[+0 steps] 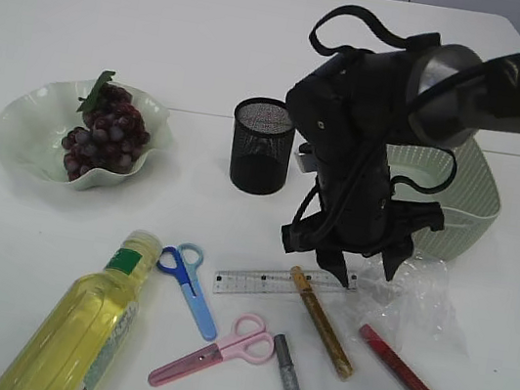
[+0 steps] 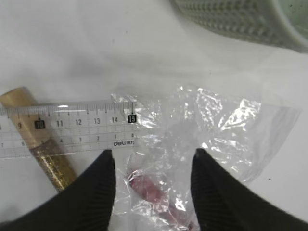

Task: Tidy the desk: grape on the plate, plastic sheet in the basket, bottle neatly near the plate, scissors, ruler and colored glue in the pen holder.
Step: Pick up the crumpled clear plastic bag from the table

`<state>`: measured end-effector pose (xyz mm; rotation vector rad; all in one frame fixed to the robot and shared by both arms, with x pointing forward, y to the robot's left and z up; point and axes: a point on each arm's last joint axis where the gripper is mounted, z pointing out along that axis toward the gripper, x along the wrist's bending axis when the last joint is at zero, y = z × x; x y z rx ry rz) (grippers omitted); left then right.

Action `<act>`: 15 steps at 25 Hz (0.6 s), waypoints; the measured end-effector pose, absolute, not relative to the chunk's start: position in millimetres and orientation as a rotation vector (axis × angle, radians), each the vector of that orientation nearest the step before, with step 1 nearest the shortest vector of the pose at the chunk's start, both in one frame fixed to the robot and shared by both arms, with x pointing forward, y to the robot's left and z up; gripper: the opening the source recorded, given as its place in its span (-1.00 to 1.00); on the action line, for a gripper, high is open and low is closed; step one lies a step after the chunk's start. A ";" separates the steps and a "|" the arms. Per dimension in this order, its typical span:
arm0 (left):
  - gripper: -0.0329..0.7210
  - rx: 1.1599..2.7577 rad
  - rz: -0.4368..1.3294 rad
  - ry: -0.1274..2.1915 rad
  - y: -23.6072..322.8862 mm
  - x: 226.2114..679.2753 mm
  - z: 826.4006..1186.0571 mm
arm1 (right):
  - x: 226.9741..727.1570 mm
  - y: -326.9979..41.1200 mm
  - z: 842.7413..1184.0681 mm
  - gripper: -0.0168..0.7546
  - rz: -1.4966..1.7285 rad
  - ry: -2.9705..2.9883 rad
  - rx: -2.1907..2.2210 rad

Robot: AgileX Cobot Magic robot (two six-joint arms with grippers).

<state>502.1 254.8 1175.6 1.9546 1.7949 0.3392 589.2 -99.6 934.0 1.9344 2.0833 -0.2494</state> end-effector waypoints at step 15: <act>0.16 1.956 0.340 1.793 254.8 502.1 1175.6 | 588.8 -98.7 934.2 0.04 -0.260 2.135 1.874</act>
